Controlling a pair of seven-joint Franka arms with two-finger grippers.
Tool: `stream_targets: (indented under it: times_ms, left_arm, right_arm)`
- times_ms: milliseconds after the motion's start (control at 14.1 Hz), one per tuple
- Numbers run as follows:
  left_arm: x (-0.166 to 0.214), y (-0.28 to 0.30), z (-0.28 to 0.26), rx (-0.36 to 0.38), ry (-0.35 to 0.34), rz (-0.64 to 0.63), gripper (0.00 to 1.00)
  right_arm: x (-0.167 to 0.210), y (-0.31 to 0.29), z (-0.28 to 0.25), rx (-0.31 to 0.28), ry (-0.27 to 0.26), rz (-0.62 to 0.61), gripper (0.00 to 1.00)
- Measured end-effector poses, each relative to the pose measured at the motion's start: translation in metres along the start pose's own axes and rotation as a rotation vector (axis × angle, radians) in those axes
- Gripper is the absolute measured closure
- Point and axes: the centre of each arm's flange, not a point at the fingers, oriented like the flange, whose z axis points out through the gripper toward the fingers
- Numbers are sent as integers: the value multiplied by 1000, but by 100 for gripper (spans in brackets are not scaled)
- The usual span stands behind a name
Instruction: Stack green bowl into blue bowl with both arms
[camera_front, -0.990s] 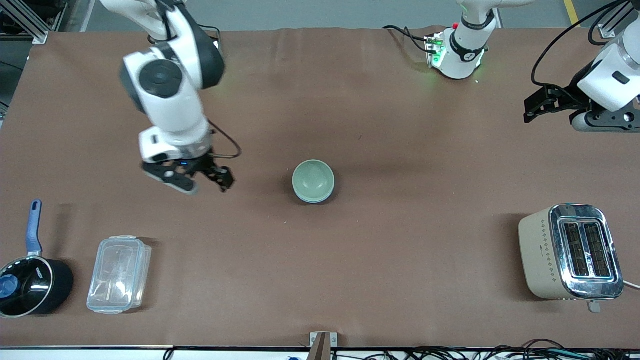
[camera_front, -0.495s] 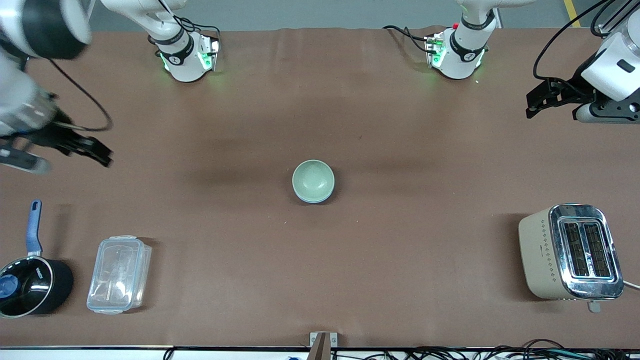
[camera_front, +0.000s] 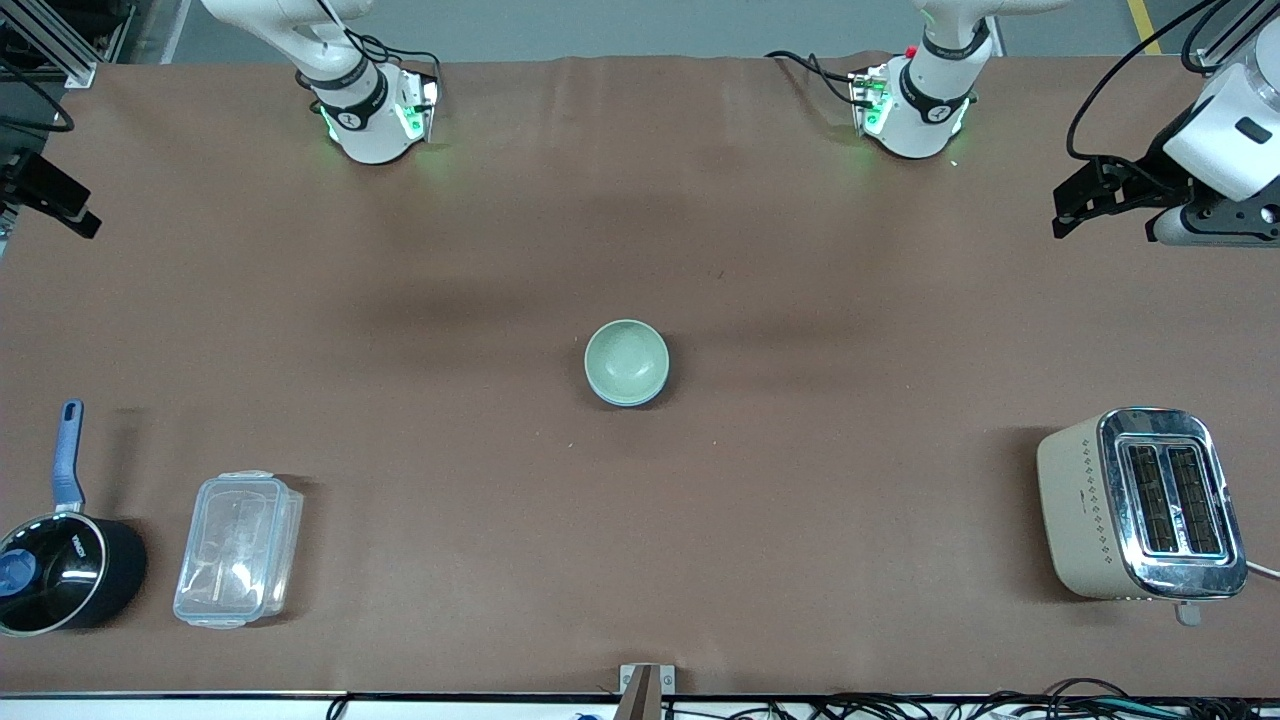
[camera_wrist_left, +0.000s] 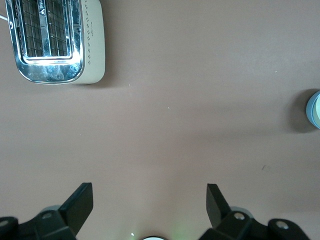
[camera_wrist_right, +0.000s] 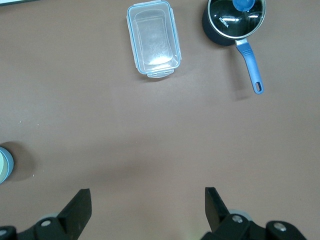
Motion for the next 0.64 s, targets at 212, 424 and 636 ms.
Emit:
stream_targets:
  times_ms: [212, 424, 636]
  left_arm:
    - [1, -4, -4, -1, 11, -8, 0]
    - [2, -5, -4, -2, 12, -10, 0]
    - [5, -1, -1, -2, 6, -2, 0]
  right_arm:
    - [4, -2, 6, -1, -8, -4, 0]
    - [5, -3, 7, -1, -8, -8, 0]
    - [5, -3, 7, -1, -8, -11, 0]
